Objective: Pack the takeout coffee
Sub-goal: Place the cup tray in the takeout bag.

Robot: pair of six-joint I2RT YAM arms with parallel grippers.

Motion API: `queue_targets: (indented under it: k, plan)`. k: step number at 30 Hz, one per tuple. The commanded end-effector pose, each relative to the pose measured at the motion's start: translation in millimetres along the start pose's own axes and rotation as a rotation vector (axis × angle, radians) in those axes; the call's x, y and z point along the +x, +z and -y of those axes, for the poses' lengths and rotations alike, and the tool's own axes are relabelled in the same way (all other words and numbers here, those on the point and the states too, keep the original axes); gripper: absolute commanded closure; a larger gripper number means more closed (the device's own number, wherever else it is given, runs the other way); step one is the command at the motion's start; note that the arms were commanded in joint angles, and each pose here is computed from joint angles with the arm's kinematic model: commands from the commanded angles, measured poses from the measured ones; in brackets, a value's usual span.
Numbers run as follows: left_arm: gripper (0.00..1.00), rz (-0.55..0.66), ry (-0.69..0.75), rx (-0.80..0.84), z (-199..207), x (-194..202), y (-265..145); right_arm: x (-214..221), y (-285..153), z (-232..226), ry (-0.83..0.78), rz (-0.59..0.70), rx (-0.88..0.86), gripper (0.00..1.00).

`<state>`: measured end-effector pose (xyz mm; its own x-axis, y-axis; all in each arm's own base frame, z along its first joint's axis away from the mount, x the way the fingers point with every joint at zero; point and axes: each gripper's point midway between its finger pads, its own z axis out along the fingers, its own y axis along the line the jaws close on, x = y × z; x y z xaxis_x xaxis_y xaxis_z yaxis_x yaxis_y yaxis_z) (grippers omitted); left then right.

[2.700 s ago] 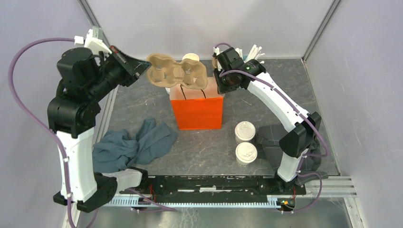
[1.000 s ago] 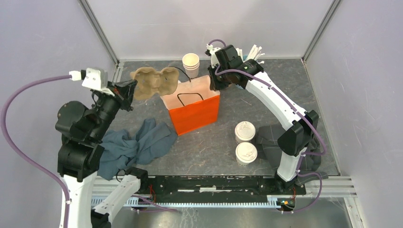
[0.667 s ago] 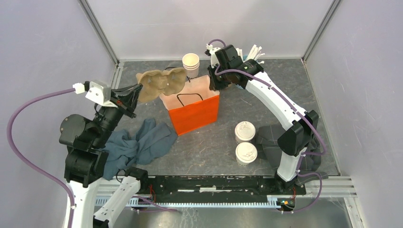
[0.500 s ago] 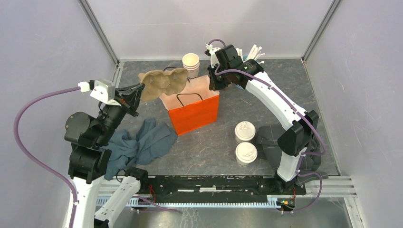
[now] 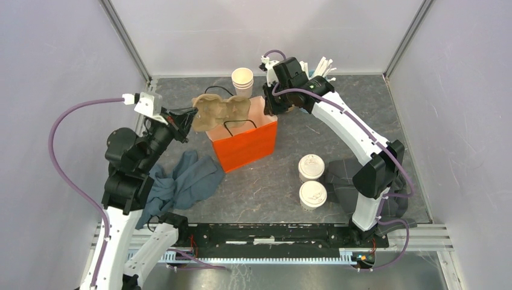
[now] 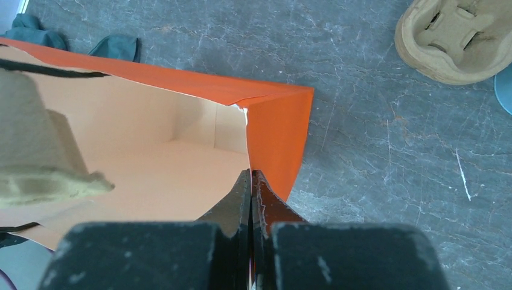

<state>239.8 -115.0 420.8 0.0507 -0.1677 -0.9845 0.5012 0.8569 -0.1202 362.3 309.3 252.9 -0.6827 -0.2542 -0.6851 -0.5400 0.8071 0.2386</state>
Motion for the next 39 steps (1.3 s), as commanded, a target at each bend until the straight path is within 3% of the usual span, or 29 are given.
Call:
queue_targets:
  k: [1, 11, 19, 39]
  plan:
    - [0.98, -0.070, -0.146, -0.116, -15, 7, 8, -11, -5, -8, 0.013, 0.054, -0.032, 1.00]
    - [0.98, -0.133, -0.438, -0.245, -25, 31, 13, -4, -3, -10, 0.128, 0.075, -0.038, 1.00]
    - [0.98, -0.256, -0.649, -0.391, -35, 55, 26, -5, -2, -13, 0.134, 0.072, -0.056, 1.00]
    - [0.98, -0.221, -0.871, -0.477, -38, 86, 53, -2, -4, -17, 0.138, 0.061, -0.075, 1.00]
